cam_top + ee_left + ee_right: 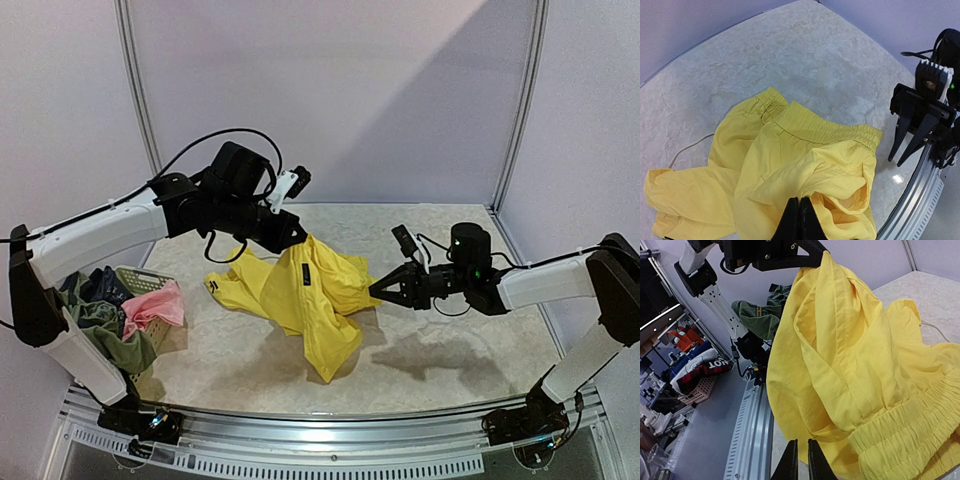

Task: Fold and stack the mixed laundry pile
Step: Pass from the left arm to the right, then flatten out the crumpled shorts at the center of the board.

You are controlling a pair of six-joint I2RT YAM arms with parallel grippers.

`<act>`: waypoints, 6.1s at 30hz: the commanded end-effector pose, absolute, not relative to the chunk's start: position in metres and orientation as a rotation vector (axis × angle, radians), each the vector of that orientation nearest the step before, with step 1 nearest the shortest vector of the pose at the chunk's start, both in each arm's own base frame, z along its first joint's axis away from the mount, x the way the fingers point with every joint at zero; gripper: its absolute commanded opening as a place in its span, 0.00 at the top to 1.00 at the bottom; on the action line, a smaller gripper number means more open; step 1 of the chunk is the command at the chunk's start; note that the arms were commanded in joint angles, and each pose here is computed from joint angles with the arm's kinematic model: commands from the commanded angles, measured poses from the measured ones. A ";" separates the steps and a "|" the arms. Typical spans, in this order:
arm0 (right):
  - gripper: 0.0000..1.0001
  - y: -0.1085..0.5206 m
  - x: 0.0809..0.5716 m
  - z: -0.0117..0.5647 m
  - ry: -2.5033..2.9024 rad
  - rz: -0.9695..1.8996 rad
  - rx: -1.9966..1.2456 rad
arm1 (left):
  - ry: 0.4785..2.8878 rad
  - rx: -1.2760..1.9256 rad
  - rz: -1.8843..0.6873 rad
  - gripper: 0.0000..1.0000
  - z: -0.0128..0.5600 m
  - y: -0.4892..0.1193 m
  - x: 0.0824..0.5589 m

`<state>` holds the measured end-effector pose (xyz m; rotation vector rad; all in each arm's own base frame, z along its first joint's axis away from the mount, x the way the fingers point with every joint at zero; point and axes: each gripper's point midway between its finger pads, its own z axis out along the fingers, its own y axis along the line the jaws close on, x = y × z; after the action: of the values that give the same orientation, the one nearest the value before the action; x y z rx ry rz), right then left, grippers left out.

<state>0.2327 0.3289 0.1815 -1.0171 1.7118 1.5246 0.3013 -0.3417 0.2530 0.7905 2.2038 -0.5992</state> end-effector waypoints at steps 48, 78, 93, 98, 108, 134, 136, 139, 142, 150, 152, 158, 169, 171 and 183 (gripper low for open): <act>0.19 0.340 0.248 0.183 2.109 1.762 -0.616 | 2.158 0.744 -0.515 1.00 0.257 -0.318 0.304; 0.28 0.340 0.226 0.237 1.711 2.129 -0.689 | 2.162 0.746 -0.505 1.00 0.255 -0.317 0.302; 0.45 0.358 0.275 0.171 1.991 1.937 -0.435 | 2.157 0.754 -0.511 1.00 0.255 -0.321 0.300; 0.69 0.360 0.281 0.180 1.955 1.910 -0.448 | 2.162 0.764 -0.520 1.00 0.252 -0.324 0.299; 1.00 0.348 0.300 0.184 2.118 1.548 -0.402 | 2.203 0.751 -0.418 0.63 0.236 -0.319 0.302; 1.00 0.238 0.370 0.224 2.115 0.553 -0.136 | 2.375 0.953 -0.412 0.19 0.110 -0.333 0.208; 1.00 0.240 0.370 0.224 2.115 0.561 -0.141 | 2.383 0.958 -0.429 0.21 0.101 -0.337 0.207; 1.00 0.242 0.370 0.223 2.116 0.568 -0.146 | 2.397 0.970 -0.428 0.24 0.087 -0.344 0.209; 1.00 0.243 0.370 0.223 2.116 0.576 -0.150 | 2.408 0.992 -0.450 0.28 0.075 -0.354 0.209; 1.00 0.242 0.369 0.222 2.125 0.569 -0.152 | 2.447 1.040 -0.479 0.40 0.048 -0.368 0.210; 1.00 0.241 0.368 0.222 2.126 0.567 -0.151 | 2.452 1.046 -0.497 0.52 0.044 -0.371 0.209; 1.00 0.239 0.367 0.223 2.127 0.559 -0.148 | 2.424 1.020 -0.489 1.00 0.051 -0.370 0.214; 1.00 0.237 0.357 0.265 2.024 0.567 -0.239 | 2.348 0.815 -0.063 1.00 0.108 -0.292 0.250; 1.00 0.236 0.353 0.278 1.989 0.568 -0.264 | 2.326 0.756 0.027 1.00 0.124 -0.274 0.257; 1.00 0.223 0.336 0.360 1.833 0.539 -0.336 | 2.132 0.485 0.394 1.00 0.229 -0.199 0.278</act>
<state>0.3419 0.2304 0.3247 -0.3098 1.9090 0.5620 0.2704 -0.2360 0.1885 0.6035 2.2097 0.2197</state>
